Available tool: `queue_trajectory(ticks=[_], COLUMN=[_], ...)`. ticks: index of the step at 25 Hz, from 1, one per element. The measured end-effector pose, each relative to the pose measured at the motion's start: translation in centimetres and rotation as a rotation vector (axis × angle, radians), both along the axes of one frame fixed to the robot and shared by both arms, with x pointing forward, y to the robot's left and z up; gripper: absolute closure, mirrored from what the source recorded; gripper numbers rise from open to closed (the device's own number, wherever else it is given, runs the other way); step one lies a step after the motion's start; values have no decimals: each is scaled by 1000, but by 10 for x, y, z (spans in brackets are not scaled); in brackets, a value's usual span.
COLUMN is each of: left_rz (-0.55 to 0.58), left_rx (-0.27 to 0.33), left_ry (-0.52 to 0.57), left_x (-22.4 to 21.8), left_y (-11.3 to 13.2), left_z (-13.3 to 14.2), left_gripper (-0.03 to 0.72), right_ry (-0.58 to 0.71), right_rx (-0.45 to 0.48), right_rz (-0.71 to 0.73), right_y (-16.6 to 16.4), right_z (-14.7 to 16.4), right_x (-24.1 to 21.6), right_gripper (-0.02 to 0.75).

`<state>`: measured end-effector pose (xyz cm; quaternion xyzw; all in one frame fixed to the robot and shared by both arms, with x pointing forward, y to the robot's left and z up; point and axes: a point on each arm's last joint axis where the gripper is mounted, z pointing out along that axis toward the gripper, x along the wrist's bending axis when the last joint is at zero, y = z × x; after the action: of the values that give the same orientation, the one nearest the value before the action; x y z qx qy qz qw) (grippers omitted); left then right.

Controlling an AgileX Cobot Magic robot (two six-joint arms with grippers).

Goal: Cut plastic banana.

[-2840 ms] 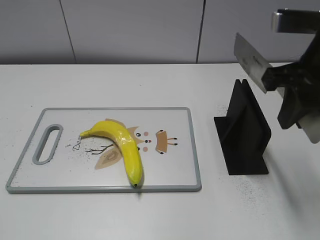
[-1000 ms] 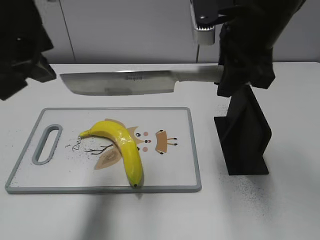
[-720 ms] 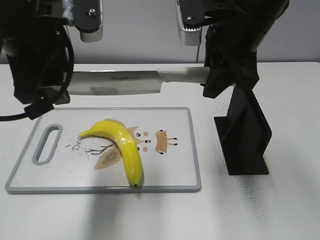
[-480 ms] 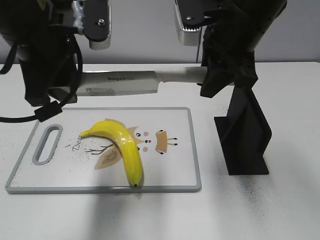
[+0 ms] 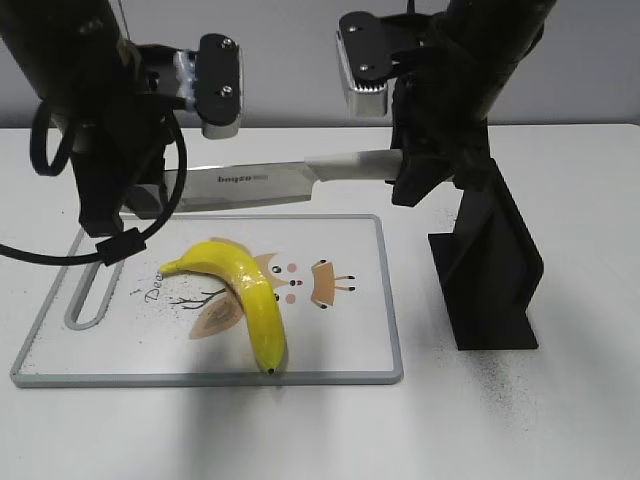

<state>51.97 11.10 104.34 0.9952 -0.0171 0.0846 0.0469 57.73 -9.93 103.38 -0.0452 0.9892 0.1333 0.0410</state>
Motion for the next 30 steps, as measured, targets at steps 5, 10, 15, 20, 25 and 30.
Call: queue_trajectory(ticks=[5,10,15,20,25,30], left_rz=[23,107,169,222,299,305], left_rx=[22,-36,-132,-146,-158,-154], left_ry=[61,115,199,298,371,352], left_x=[10,29,43,52,55,53], left_y=[-1,7,15,12,8,9], left_z=[-22,-44,-63,-111,-133,-126], left_gripper=[684,692,693,692,681,680], right_ry=[48,83,136,229,261,246], right_rx=[-38,-40,-53,-101,-119,-111], right_rz=[24,11,-4,-7,0,5], right_y=[7,11,12,12,10,12], right_z=[-16,-32,-59,-113,-134,-126], right_x=[16,25,34,43,48,49], right_gripper=[576,576,576,576,573,572])
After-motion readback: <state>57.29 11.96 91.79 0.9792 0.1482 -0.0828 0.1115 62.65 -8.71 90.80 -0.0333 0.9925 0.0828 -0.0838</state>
